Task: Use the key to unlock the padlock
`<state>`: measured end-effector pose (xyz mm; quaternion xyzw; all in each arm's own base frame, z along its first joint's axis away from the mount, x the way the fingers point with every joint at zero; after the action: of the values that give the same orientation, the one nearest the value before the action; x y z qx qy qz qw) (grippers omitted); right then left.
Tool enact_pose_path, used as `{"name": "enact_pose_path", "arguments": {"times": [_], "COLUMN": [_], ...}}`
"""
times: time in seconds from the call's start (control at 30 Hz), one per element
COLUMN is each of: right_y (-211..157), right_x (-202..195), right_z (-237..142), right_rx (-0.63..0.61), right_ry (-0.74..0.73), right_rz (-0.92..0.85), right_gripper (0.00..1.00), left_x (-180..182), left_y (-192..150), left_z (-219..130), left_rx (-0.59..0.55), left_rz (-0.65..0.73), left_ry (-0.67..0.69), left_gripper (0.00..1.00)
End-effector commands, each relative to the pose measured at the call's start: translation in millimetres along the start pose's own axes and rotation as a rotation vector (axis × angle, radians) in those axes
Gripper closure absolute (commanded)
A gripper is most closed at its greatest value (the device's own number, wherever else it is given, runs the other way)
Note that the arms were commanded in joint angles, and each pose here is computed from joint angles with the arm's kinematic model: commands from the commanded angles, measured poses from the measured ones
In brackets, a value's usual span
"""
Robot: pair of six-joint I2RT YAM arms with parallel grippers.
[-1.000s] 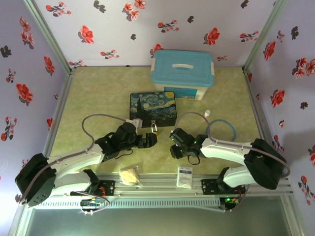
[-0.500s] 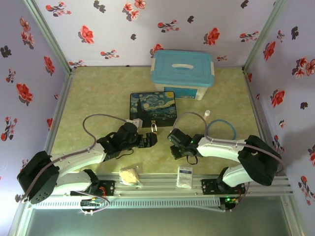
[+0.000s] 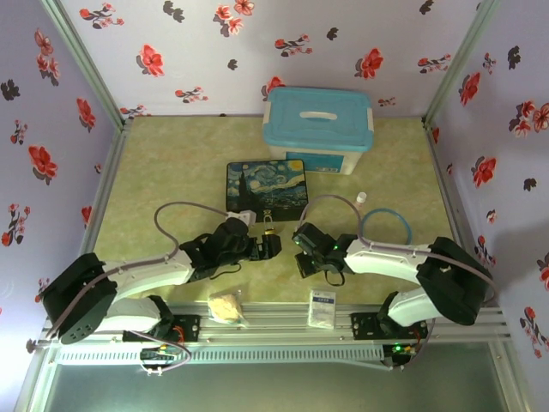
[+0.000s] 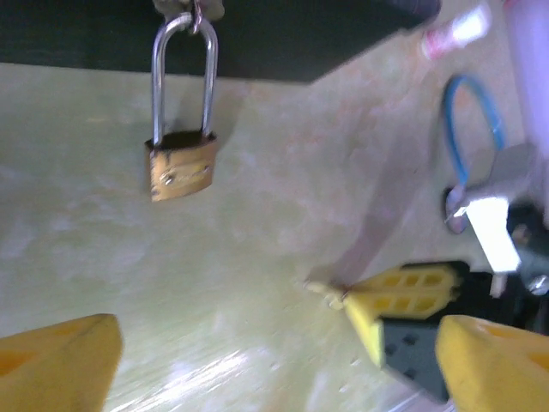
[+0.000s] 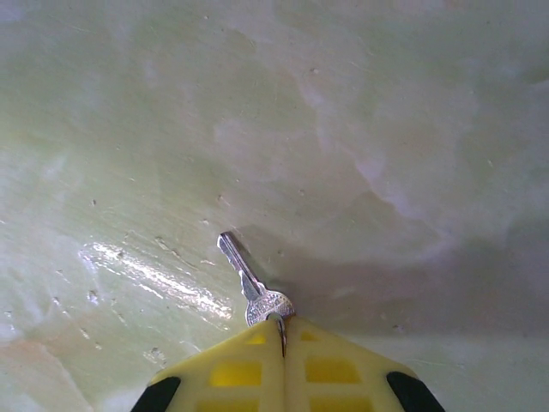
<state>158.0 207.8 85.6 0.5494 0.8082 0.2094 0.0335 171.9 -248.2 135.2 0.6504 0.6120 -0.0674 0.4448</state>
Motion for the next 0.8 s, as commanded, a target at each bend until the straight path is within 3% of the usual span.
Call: {"name": "enact_pose_path", "arguments": {"times": [0.0, 0.1, 0.3, 0.47, 0.77], "right_y": [1.0, 5.5, 17.7, 28.9, 36.4], "right_x": [-0.6, 2.2, 4.5, 10.1, 16.5], "right_z": [-4.8, -9.1, -27.0, -46.6, -55.3], "right_rx": [-0.01, -0.049, -0.15, -0.224, -0.261], "right_ry": [0.042, 0.108, 0.221, 0.289, 0.354], "right_rz": [0.011, 0.064, 0.164, 0.204, 0.238], "right_gripper": [1.0, 1.0, 1.0, 1.0, 1.0], "left_x": [-14.0, -25.2, -5.3, -20.9, -43.5], "left_y": [8.1, 10.7, 3.9, 4.9, -0.8], "left_z": [-4.0, -12.8, -14.9, -4.5, 22.5], "left_rx": [-0.178, -0.249, -0.34, -0.314, -0.25], "left_rz": [-0.188, -0.247, -0.583, -0.601, -0.573], "left_ry": [-0.112, -0.135, -0.297, -0.34, -0.431], "left_gripper": [0.13, 0.11, 0.12, 0.14, 0.4]}}
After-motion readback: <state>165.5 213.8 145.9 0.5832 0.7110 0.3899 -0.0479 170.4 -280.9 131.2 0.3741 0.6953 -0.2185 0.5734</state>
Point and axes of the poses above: each hand's point on the last joint's axis, 136 mm out from that joint toward the fingers, its own z axis out along the fingers, its own x axis along the line the jaws close on, y = z × x, the point moved 7 cm from there along -z, back along the fingers, and after that the axes turned 3 degrees about z, right-handed, at the moved point
